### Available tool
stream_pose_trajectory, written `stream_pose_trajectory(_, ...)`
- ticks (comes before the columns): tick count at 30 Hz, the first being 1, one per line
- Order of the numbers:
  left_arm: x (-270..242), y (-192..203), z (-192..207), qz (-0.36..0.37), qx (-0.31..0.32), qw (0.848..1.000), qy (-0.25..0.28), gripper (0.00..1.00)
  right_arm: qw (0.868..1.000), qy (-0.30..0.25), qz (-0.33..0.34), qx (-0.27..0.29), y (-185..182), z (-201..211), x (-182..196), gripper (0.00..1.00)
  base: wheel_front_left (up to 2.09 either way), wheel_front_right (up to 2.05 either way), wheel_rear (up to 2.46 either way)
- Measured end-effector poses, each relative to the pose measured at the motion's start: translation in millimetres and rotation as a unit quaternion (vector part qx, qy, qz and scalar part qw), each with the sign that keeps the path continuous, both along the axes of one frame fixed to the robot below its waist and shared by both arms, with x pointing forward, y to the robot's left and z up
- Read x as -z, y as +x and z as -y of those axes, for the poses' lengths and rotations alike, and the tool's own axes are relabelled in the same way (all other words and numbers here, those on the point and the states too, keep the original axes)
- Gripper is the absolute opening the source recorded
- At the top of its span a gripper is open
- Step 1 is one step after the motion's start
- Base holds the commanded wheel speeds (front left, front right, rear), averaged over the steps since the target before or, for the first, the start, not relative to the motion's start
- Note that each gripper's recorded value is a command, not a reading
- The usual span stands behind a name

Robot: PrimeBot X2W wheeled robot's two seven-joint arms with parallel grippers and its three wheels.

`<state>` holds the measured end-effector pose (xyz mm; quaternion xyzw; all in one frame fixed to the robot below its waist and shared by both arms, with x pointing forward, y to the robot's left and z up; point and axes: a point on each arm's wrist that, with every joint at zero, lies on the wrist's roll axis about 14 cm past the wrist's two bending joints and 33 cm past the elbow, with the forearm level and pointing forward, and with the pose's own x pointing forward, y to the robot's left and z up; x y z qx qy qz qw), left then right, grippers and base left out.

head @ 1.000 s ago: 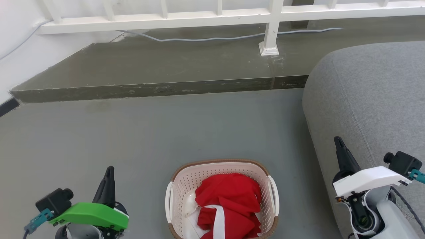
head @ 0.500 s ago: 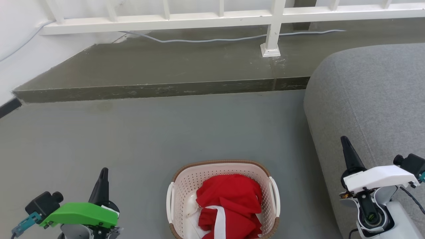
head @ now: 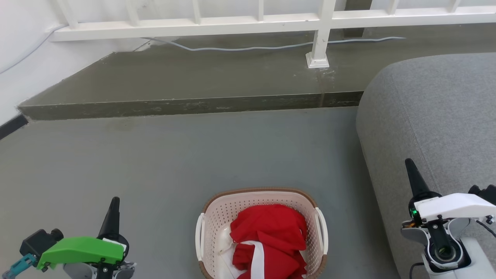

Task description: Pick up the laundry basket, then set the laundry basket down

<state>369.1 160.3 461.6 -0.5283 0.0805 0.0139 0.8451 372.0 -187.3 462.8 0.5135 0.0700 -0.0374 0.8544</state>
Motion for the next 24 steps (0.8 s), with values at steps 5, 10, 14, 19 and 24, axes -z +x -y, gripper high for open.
stream_pose_trajectory(5, 0.7, -0.6, -2.8, -0.005, -0.005, 1.000, -0.030, 0.00, 0.999, 0.032, 0.002, 0.007, 0.5, 3.1, -1.4, 0.00, 0.00, 0.00, 0.00)
stream_pose_trajectory(10, -0.1, -0.6, -6.4, -0.004, -0.012, 0.998, -0.060, 0.00, 0.998, 0.065, 0.002, 0.014, 0.9, 4.4, -2.1, 0.00, 0.00, 0.00, 0.00)
stream_pose_trajectory(14, -1.9, 0.7, -10.1, -0.003, -0.019, 0.997, -0.081, 0.00, 0.996, 0.092, 0.004, 0.020, 1.2, 6.4, -3.3, 0.00, 0.00, 0.00, 0.00)
stream_pose_trajectory(19, -5.8, 3.5, -12.0, 0.001, -0.022, 0.994, -0.111, 0.00, 0.992, 0.124, 0.009, 0.027, 1.7, 8.0, -5.4, 0.00, 0.00, 0.00, 0.00)
stream_pose_trajectory(24, -6.4, 2.8, -16.9, 0.002, -0.030, 0.990, -0.141, 0.00, 0.987, 0.155, 0.012, 0.033, 2.0, 11.1, -6.9, 0.00, 0.00, 0.00, 0.00)
